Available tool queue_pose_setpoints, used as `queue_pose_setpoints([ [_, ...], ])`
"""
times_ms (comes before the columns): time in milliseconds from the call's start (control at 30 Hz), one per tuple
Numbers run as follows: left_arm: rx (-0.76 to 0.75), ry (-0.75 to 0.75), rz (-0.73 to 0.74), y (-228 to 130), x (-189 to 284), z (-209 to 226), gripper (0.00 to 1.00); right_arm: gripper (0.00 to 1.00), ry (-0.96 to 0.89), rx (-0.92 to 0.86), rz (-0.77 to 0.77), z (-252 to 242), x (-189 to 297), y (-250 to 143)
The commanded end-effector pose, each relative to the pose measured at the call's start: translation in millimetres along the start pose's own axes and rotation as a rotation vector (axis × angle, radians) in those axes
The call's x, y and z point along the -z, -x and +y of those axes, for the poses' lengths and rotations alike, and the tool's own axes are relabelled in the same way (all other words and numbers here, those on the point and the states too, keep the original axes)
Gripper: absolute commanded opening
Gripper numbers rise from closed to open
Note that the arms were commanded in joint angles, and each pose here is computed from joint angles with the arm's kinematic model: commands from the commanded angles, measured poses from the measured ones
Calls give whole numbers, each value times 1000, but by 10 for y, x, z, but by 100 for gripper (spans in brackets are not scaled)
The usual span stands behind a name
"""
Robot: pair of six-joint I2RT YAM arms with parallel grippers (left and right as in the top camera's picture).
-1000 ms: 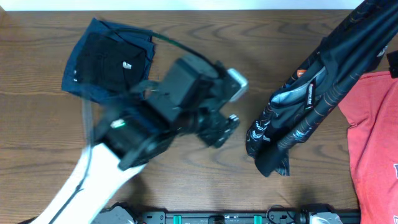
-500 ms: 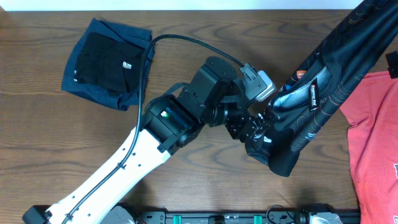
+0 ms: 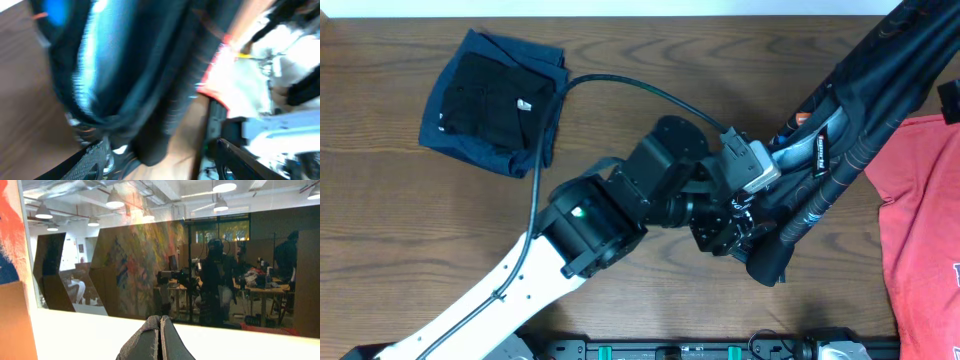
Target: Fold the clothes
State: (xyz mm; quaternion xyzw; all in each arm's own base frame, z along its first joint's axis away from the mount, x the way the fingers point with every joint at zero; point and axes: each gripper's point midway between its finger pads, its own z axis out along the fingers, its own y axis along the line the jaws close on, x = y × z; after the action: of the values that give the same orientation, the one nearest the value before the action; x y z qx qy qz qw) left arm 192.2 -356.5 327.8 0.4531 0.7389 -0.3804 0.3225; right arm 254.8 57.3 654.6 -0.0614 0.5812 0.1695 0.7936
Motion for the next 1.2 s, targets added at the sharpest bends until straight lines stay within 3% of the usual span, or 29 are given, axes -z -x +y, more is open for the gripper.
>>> queue_pose_setpoints([
  [0, -23, 109, 42, -87, -193, 293, 70, 1, -3, 17, -13, 1, 28, 60],
  [167, -58, 95, -1, 28, -386, 355, 70, 1, -6, 13, 2, -6, 28, 21],
  [333, -76, 87, -43, 136, -305, 298, 48, 1, -8, 18, 14, -12, 27, -7],
  [667, -96, 88, -90, 230, 54, 123, 48, 1, -9, 27, 20, -15, 29, -23],
  [800, -94, 87, -84, 217, 36, 131, 38, 1, -9, 27, 21, -15, 29, -24],
  [1167, -69, 88, -25, 90, -230, 265, 39, 1, -10, 26, 23, -16, 29, -28],
])
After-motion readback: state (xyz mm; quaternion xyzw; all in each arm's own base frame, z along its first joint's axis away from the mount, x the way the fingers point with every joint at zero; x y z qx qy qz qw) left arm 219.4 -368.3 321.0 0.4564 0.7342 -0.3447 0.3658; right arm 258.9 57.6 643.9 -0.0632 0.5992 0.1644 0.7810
